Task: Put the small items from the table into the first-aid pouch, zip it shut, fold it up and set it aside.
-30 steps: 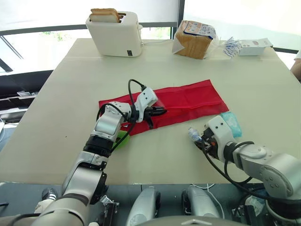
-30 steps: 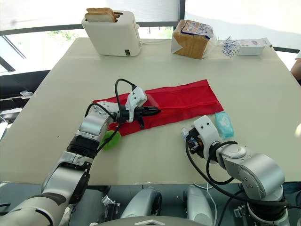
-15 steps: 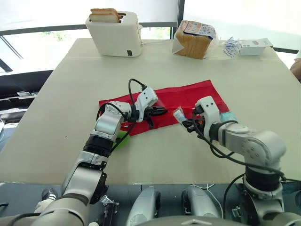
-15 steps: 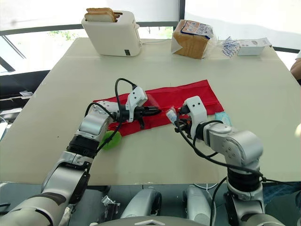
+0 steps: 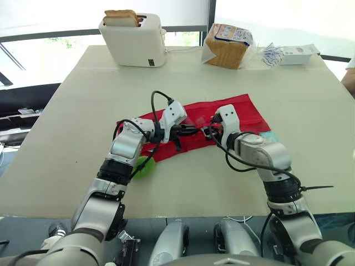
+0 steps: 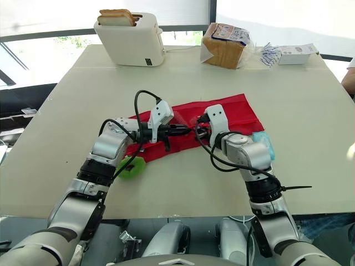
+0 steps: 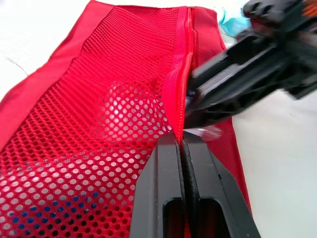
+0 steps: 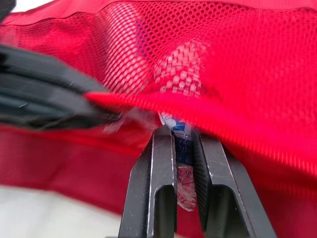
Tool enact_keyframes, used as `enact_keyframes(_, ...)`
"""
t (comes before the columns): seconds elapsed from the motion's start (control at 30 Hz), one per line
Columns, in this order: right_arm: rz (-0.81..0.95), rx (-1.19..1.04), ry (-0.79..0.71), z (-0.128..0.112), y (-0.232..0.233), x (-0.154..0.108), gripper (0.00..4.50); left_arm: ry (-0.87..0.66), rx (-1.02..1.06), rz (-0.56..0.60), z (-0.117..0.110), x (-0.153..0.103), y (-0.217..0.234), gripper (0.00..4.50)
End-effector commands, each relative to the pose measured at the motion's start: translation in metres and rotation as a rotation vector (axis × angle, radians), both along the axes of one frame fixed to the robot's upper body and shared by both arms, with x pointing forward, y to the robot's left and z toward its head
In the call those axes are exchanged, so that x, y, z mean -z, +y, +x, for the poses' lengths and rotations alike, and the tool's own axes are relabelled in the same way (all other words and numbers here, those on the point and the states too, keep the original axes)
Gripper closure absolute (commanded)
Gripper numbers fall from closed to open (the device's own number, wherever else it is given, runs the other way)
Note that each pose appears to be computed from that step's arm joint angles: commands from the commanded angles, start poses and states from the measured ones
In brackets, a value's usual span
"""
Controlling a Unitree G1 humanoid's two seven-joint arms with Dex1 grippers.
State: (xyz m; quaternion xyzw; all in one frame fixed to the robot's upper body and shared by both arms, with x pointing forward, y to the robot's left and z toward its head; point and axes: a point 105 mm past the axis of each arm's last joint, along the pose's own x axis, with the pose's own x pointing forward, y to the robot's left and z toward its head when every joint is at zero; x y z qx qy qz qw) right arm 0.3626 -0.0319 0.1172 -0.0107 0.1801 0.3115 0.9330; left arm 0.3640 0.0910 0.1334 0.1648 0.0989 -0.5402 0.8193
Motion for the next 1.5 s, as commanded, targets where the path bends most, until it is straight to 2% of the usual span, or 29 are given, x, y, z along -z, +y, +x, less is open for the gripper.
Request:
enact_keyframes(0.03, 0.002, -0.039, -0.114, 0.011, 0.009, -0.011, 4.45, -0.037, 0.042, -0.002, -0.003, -0.009, -0.004, 4.50)
enact_keyframes(0.3, -0.011, -0.203, -0.227, 0.016, 0.043, -0.003, 4.45, -0.044, 0.036, 0.011, -0.001, -0.009, -0.001, 4.50)
enact_keyframes(0.53, -0.002, -0.191, -0.253, 0.025, 0.045, 0.002, 4.45, -0.044, 0.028, 0.023, -0.003, -0.005, 0.003, 4.50)
enact_keyframes(0.57, -0.002, -0.188, -0.255, 0.026, 0.042, 0.003, 3.55, -0.044, 0.025, 0.026, -0.003, -0.004, 0.003, 4.50)
enact_keyframes(0.6, 0.004, -0.192, -0.248, 0.025, 0.039, 0.003, 3.30, -0.045, 0.020, 0.027, -0.003, -0.003, 0.004, 4.50)
enact_keyframes(0.73, 0.021, -0.214, -0.235, 0.013, 0.024, -0.002, 1.61, -0.052, 0.011, 0.030, -0.002, -0.003, 0.006, 4.50)
enact_keyframes(0.8, 0.047, -0.236, -0.209, -0.007, 0.005, -0.011, 0.95, -0.059, -0.003, 0.034, 0.001, -0.003, 0.008, 4.50)
enact_keyframes(1.0, 0.048, -0.279, -0.196, -0.071, -0.042, -0.036, 0.95, -0.057, -0.009, 0.032, 0.002, -0.002, 0.008, 4.50)
enact_keyframes(1.17, -0.052, -0.068, -0.141, -0.109, -0.102, -0.036, 0.95, -0.056, 0.006, 0.034, 0.000, 0.001, 0.006, 4.50)
enact_keyframes(1.33, -0.108, 0.182, -0.018, -0.131, -0.145, -0.025, 0.95, -0.058, 0.019, 0.033, 0.000, 0.002, 0.004, 4.50)
enact_keyframes(1.5, -0.063, 0.331, 0.052, -0.133, -0.144, -0.010, 0.95, -0.064, 0.035, 0.039, 0.001, 0.002, 0.000, 4.50)
